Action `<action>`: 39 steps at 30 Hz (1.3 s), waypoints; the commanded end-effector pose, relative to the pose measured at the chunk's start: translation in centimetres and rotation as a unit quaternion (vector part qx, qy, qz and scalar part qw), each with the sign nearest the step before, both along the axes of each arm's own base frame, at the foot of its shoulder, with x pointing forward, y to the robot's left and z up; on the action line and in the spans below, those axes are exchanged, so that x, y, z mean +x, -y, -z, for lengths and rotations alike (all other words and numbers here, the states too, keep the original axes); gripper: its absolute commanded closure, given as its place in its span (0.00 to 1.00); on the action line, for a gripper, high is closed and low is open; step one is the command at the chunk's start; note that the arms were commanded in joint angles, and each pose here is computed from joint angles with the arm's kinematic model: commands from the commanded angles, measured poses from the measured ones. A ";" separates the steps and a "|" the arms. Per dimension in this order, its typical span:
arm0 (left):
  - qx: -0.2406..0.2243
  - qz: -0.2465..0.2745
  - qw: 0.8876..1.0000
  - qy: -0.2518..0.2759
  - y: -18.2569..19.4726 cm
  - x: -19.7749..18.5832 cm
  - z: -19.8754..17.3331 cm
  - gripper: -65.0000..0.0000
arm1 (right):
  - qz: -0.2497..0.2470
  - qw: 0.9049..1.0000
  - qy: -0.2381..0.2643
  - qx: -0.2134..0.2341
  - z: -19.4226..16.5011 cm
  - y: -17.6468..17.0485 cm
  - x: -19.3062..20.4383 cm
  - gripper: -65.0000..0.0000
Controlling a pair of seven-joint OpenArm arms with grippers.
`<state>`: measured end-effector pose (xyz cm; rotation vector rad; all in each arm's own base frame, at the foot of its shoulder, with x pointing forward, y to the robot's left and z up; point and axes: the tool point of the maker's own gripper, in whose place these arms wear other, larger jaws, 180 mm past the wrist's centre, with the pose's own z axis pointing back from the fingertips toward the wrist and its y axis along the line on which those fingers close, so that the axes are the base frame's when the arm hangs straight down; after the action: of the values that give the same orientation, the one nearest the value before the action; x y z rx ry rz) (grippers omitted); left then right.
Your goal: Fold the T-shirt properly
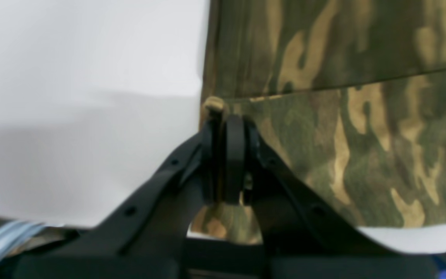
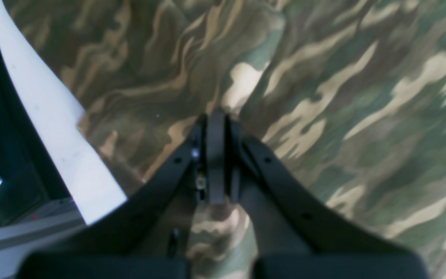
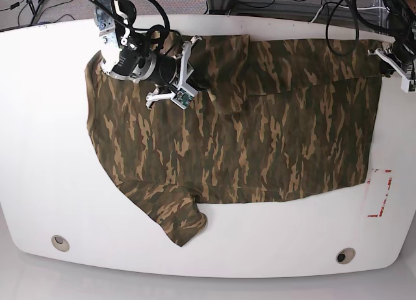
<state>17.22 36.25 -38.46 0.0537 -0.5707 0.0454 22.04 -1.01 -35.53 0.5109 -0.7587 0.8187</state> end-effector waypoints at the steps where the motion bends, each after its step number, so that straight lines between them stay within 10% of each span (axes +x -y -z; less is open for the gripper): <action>1: 0.034 0.017 0.999 0.035 -0.4 1.5 -2.9 0.98 | -0.005 0.999 0.033 0.019 -2.1 -0.5 0.7 1.00; 39: 0.090 0.106 0.981 0.132 2.9 9.0 -9.5 0.97 | 0.118 0.990 0.060 -0.053 -2.3 10.1 4.5 1.00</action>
<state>24.44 33.49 -30.62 0.1580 -0.7831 -0.1702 25.58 -10.73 -34.29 0.2824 -0.8216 0.6586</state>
